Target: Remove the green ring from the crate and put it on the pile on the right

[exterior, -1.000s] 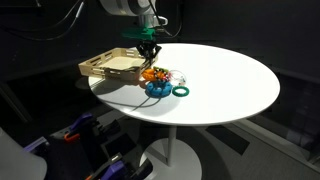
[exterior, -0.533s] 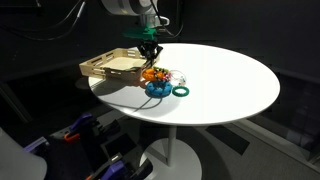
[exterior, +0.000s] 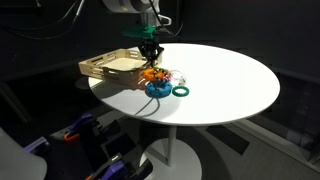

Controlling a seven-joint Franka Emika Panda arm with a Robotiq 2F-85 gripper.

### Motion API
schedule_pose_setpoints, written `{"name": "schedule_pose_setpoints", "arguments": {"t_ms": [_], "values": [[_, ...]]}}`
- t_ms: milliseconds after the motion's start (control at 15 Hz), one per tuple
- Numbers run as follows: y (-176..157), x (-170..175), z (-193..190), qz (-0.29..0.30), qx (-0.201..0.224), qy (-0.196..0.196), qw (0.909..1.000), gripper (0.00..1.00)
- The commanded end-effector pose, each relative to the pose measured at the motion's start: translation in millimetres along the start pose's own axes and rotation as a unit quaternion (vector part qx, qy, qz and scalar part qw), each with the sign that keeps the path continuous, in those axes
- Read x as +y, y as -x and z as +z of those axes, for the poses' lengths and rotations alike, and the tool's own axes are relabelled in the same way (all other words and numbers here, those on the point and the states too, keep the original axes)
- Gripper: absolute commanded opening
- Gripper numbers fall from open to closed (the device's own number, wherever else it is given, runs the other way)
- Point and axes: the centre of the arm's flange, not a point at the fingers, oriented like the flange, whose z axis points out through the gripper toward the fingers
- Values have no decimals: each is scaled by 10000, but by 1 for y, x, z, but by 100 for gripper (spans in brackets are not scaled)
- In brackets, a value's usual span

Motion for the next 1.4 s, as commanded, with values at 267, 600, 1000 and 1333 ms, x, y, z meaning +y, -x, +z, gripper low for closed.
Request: {"name": "schedule_pose_setpoints", "arguments": {"t_ms": [267,600,1000,1333], "values": [[32,17,-9,542,-125,133,9984,7],[42,36,-11,836,-119,170,9963,7],[49,52,-12,990,-129,206,9948,7],[54,61,-13,1095,-118,208,9937,7]]}}
